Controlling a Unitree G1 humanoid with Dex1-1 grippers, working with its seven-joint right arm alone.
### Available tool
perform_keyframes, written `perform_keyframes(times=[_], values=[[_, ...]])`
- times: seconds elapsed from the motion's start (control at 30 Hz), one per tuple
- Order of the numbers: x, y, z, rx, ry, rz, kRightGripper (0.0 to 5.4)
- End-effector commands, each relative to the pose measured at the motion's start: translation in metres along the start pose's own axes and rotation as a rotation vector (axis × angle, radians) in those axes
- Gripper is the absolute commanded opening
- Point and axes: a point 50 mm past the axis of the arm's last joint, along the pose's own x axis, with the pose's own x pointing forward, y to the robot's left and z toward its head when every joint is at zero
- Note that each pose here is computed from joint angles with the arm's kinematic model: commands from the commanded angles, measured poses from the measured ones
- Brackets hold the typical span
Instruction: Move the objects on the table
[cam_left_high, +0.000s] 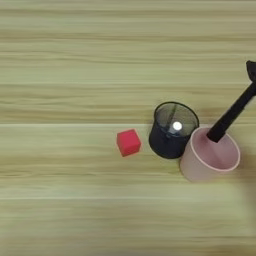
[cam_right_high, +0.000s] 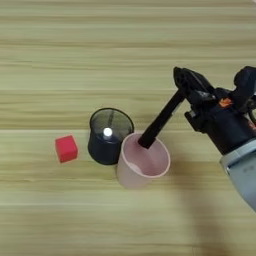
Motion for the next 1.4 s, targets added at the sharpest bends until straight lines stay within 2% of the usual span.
perform_keyframes(times=[0.03,0.73,1.1,1.4], values=[[0.002,0.008,0.022,-0.077,-0.109,0.032,0.7],[0.033,0.019,0.035,-0.103,-0.148,0.103,0.7],[0.055,0.019,0.029,-0.101,-0.13,0.121,0.7],[0.076,0.014,0.012,-0.093,-0.076,0.119,0.7]])
